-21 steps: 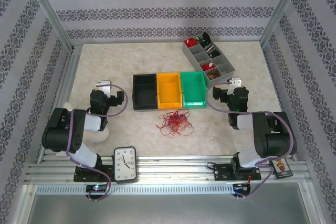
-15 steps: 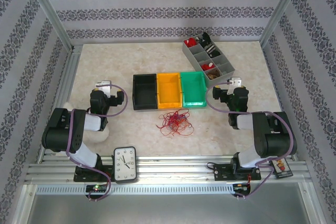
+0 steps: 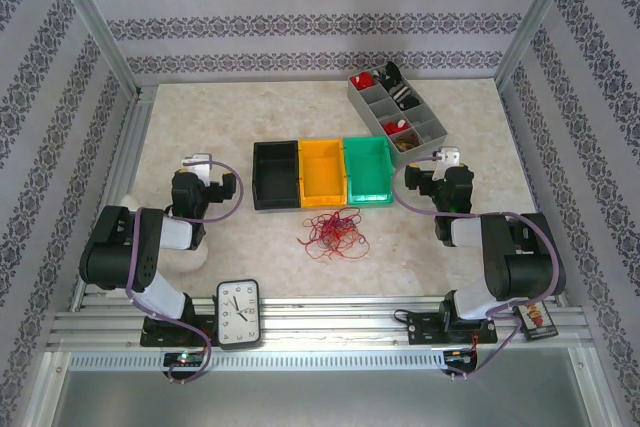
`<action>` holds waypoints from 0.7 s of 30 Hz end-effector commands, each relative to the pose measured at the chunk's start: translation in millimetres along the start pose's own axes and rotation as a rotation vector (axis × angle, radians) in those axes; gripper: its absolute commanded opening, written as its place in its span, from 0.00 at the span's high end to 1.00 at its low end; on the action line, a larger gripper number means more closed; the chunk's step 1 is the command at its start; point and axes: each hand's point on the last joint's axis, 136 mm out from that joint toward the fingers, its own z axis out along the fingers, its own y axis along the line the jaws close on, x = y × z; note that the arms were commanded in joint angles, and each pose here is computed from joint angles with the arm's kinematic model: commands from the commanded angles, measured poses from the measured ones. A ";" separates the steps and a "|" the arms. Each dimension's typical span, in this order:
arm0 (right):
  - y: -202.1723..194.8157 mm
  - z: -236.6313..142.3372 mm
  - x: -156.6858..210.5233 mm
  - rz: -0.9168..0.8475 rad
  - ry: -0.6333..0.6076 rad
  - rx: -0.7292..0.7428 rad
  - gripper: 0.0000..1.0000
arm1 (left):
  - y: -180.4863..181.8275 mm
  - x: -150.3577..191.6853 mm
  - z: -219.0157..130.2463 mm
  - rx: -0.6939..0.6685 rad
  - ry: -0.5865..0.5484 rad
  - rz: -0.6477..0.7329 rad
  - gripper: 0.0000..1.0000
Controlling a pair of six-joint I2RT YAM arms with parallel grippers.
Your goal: Untangle the cables
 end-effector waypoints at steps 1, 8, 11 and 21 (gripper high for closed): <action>2.1 0.0 -11.0 0.011 -0.036 -0.016 0.02 | 9.7 -9.9 0.5 -0.034 -0.035 -0.009 0.00; 4.6 0.2 -14.9 0.009 -0.044 -0.031 0.04 | -2.9 -19.5 0.6 0.033 0.010 0.020 0.00; 4.9 -5.2 -34.0 -0.003 0.020 -0.002 0.26 | 4.8 -59.5 -10.6 -0.012 0.045 -0.016 0.00; 86.1 -60.6 -81.1 0.107 0.017 0.001 0.37 | -50.9 -112.4 -45.0 -0.088 -0.017 -0.145 0.00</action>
